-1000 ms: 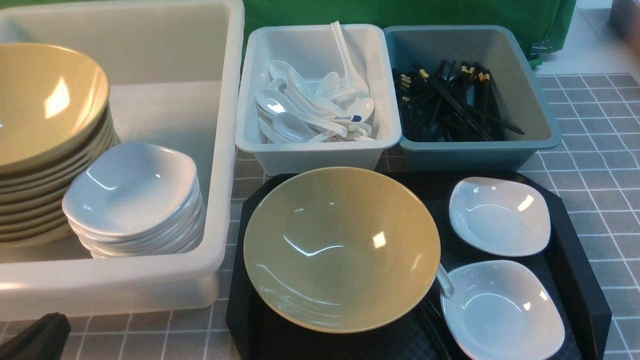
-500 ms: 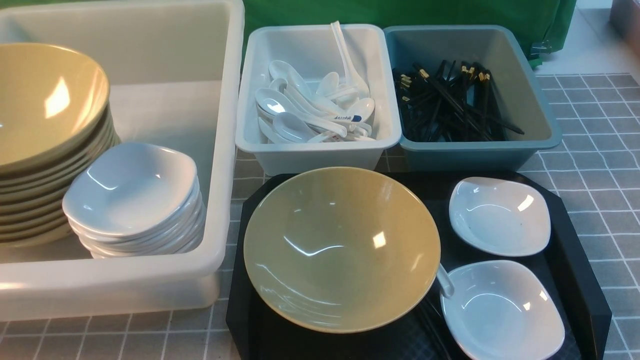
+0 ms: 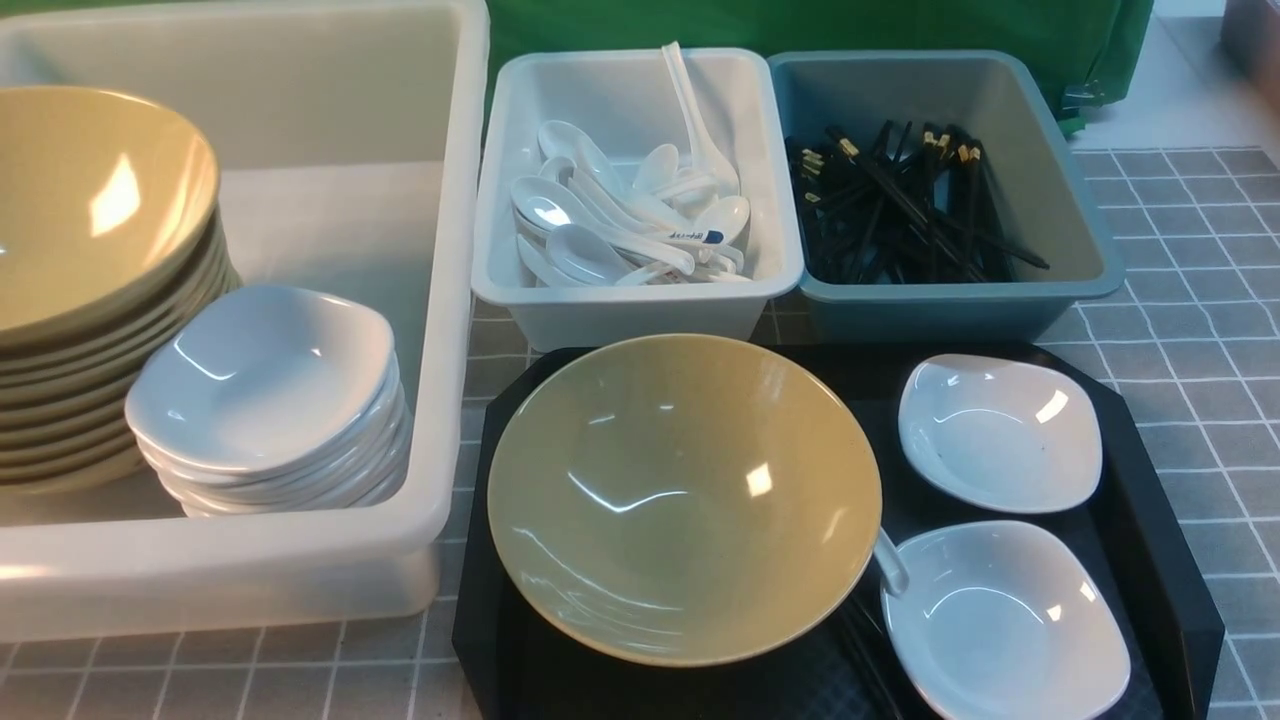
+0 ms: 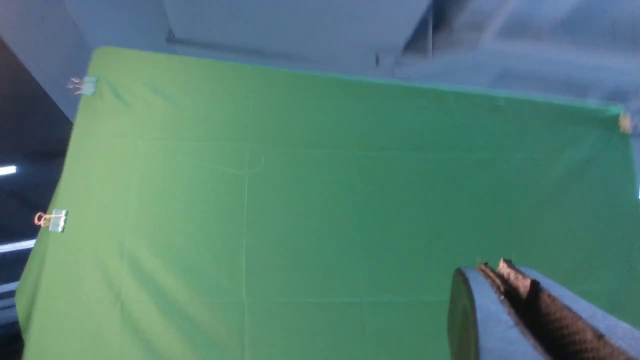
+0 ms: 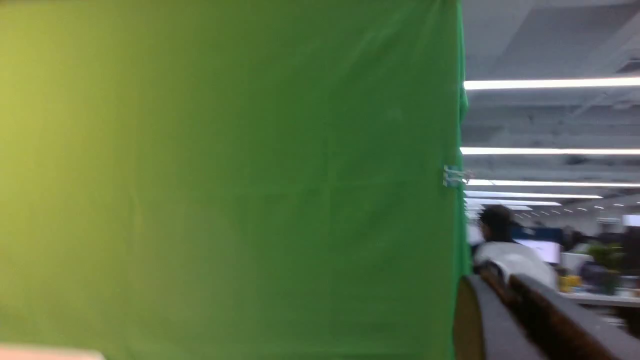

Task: On grey table put chopsticks spoon bowls plates into blue grey white boxes.
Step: 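Grasp the large bowl on the tray by its rim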

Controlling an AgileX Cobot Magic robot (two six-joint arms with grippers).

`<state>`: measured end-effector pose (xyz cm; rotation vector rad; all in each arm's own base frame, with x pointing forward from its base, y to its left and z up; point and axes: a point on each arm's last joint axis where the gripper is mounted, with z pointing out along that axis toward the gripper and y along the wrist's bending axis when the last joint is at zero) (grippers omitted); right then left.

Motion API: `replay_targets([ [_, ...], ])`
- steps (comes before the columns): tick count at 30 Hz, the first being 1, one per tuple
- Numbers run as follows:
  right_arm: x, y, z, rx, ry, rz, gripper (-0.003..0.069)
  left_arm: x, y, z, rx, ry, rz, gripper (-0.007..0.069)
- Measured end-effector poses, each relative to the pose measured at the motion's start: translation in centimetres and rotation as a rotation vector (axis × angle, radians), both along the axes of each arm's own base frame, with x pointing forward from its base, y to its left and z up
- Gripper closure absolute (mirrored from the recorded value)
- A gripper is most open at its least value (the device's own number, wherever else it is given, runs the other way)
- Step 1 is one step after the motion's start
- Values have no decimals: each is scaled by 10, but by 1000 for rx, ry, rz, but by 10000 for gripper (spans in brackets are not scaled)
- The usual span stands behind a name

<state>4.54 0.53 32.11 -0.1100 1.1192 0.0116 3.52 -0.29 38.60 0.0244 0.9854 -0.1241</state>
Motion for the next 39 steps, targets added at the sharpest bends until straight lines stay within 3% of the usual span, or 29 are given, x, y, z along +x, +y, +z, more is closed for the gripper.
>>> replay_targets([
  [3, 13, 0, 16, -92, 161, -42, 622, 42, -6, 37, 44, 162, -3, 634],
  [7, 30, 0, 11, -117, 415, -46, 622, 77, -14, 50, 73, 333, -38, 634],
  [10, 44, 0, -15, -153, 780, -45, 622, 127, -37, 52, 140, 657, -144, 634],
  [11, 44, 0, -15, -151, 779, -44, 622, 130, -39, 50, 143, 668, -151, 634],
  [14, 46, 4, -44, -166, 1041, 3, 622, 168, -80, 36, 274, 958, -292, 634],
  [23, 47, 16, -67, -153, 1055, 138, 622, 213, -155, -12, 509, 1253, -450, 627],
  [28, 46, 22, -66, -189, 1028, 197, 622, 240, -178, -50, 619, 1444, -444, 491],
  [35, 46, 25, -65, -201, 1012, 224, 622, 272, -189, -96, 755, 1575, -359, 153],
  [39, 46, 25, -65, -201, 1012, 224, 622, 282, -192, -120, 806, 1625, -332, 71],
])
